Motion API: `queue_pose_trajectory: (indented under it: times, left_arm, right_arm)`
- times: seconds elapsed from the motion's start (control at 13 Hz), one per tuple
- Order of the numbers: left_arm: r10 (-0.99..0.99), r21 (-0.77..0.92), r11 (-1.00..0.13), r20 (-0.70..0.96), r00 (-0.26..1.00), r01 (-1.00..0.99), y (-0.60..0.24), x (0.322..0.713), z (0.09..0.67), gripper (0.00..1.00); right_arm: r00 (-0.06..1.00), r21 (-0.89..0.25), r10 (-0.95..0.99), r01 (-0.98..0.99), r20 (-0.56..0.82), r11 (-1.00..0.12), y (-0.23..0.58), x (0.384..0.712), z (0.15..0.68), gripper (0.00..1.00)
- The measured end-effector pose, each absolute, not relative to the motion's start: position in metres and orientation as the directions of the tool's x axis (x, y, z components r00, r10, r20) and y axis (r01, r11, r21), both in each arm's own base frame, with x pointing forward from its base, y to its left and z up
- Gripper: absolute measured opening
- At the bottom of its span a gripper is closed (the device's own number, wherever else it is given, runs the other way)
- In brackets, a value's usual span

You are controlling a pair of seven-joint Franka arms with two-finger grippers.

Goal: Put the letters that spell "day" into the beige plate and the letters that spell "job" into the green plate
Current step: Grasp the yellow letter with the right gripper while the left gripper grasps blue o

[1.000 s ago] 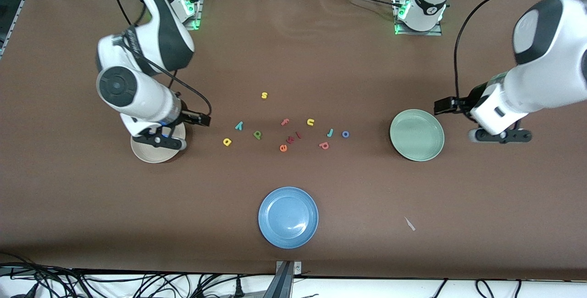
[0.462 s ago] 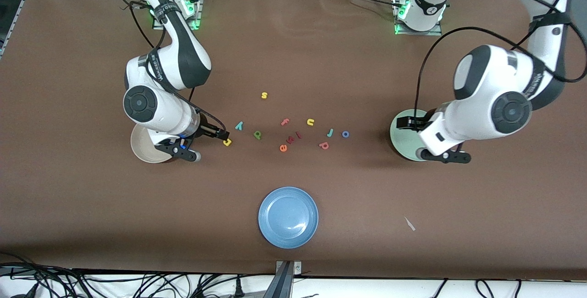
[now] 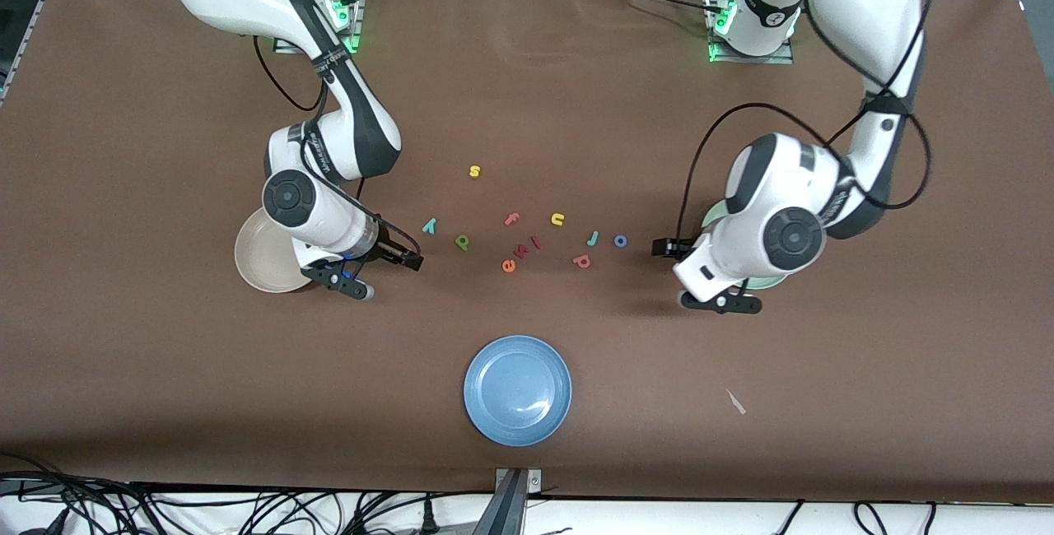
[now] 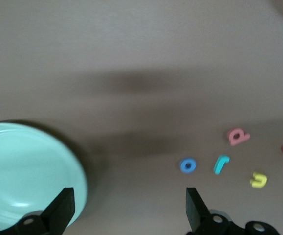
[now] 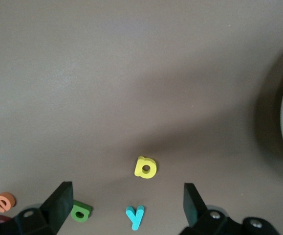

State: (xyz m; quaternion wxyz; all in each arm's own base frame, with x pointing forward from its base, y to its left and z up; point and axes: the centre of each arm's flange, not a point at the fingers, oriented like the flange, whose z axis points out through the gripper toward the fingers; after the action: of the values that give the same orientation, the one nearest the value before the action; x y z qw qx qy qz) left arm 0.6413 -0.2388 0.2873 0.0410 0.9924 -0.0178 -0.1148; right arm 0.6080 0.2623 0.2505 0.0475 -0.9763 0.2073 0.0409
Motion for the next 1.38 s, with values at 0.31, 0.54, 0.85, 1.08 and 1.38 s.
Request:
queue_pose_trajectory:
  times: [0.31, 0.54, 0.85, 1.08, 1.38]
  left_arm:
    - [0.040, 0.087, -0.995, -0.164, 0.986, 0.055, -0.276, 0.642, 0.229, 1.00]
    - [0.098, 0.070, -0.991, -0.173, 0.980, 0.112, -0.304, 0.630, 0.221, 1.00]
    - [0.233, 0.030, -0.969, -0.195, 0.953, 0.244, -0.320, 0.618, 0.205, 1.00]
    - [0.270, -0.011, -0.961, -0.231, 0.935, 0.275, -0.320, 0.602, 0.183, 1.00]
    - [0.326, -0.029, -0.943, -0.264, 0.908, 0.330, -0.320, 0.592, 0.172, 0.94]
  right_arm:
    - [0.887, -0.066, -0.455, -0.460, -0.076, -0.886, 0.282, 0.597, 0.241, 1.00]
    - [0.879, -0.049, -0.474, -0.476, -0.050, -0.878, 0.285, 0.592, 0.221, 1.00]
    - [0.869, -0.057, -0.495, -0.495, -0.016, -0.867, 0.269, 0.593, 0.190, 1.00]
    - [0.869, -0.053, -0.495, -0.495, -0.014, -0.867, 0.269, 0.592, 0.176, 1.00]
    - [0.871, -0.050, -0.490, -0.491, -0.016, -0.870, 0.275, 0.588, 0.173, 0.92]
